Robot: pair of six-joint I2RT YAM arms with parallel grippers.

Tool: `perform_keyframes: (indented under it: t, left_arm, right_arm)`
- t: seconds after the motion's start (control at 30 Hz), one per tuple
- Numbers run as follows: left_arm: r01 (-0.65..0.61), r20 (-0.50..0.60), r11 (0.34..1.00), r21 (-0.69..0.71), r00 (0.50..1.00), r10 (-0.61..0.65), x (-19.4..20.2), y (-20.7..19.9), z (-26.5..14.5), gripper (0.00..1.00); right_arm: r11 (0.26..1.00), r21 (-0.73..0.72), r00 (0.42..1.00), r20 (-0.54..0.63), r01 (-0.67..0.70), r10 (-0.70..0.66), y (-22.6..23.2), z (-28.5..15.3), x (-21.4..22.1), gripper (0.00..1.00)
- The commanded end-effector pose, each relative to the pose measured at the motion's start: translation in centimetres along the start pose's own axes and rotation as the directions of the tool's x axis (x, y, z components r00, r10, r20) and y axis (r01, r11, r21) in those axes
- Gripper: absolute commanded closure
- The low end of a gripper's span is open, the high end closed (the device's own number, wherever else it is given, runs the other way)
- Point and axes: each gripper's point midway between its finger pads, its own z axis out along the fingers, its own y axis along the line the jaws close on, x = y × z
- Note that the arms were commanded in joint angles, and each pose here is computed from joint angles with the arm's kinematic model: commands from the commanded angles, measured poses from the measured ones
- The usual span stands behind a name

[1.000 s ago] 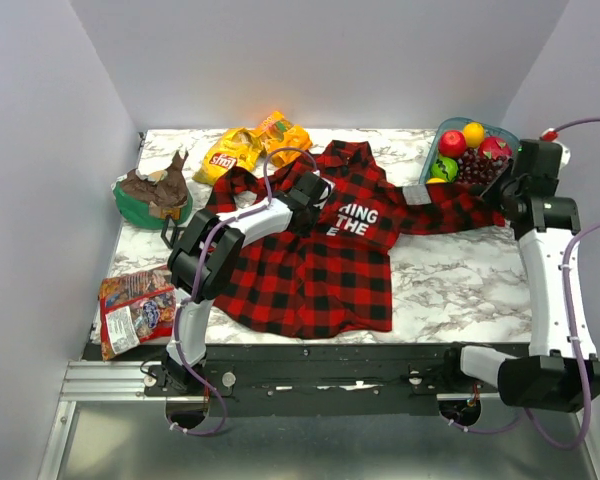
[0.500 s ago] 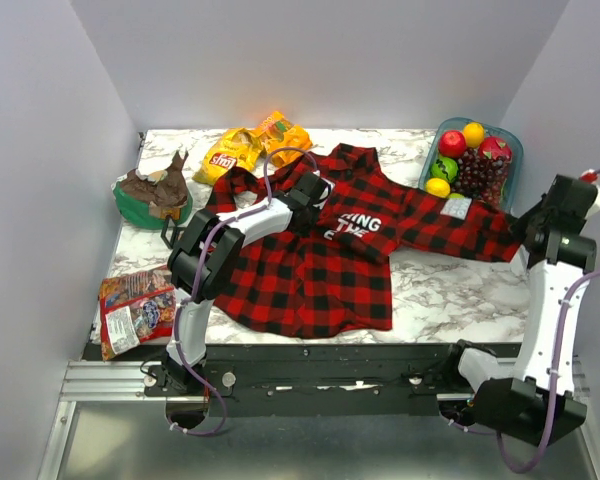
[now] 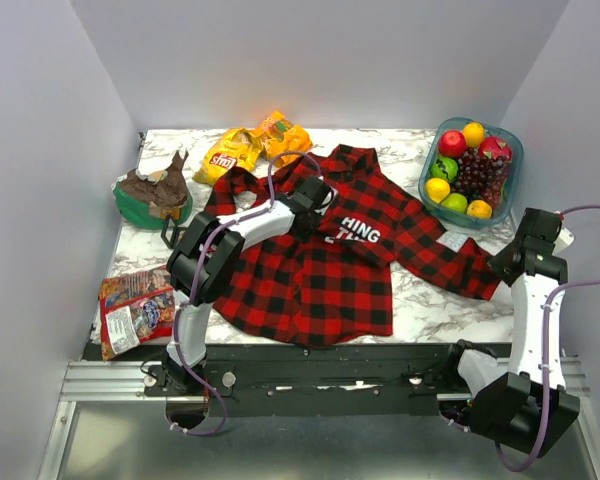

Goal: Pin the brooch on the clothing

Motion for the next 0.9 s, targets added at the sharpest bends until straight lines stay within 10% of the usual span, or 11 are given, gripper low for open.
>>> perform_keyframes:
  t: [0.0,0.1,0.27,0.6,0.87]
  left_arm:
    - [-0.026,-0.024,1.0,0.006,0.999,0.026,0.6,-0.5,-1.4,0.69]
    - [-0.037,-0.027,0.999,0.003,0.999,0.037,0.7,-0.6,-1.5,0.69]
    - [-0.035,-0.019,0.999,0.005,0.999,0.035,0.3,-0.7,-1.9,0.65]
    - [-0.033,0.103,0.997,0.068,0.994,0.026,-2.6,-2.6,-6.1,0.15]
    - [-0.047,0.156,0.995,0.086,0.987,0.034,-3.5,-3.5,-8.2,0.08]
  right_arm:
    - [0.996,0.094,0.998,0.067,0.006,-0.012,-1.2,0.7,-2.0,0.99]
    - [0.983,0.182,0.996,0.083,0.021,-0.036,-2.6,0.9,-2.8,0.98]
    - [0.97,0.242,0.993,0.096,0.038,-0.063,-3.8,0.1,-3.2,0.3]
    - [0.987,-0.127,0.995,0.027,0.094,-0.092,1.8,0.0,0.5,0.21]
    - [0.993,-0.086,0.98,-0.176,0.078,-0.092,1.6,3.6,4.9,0.21]
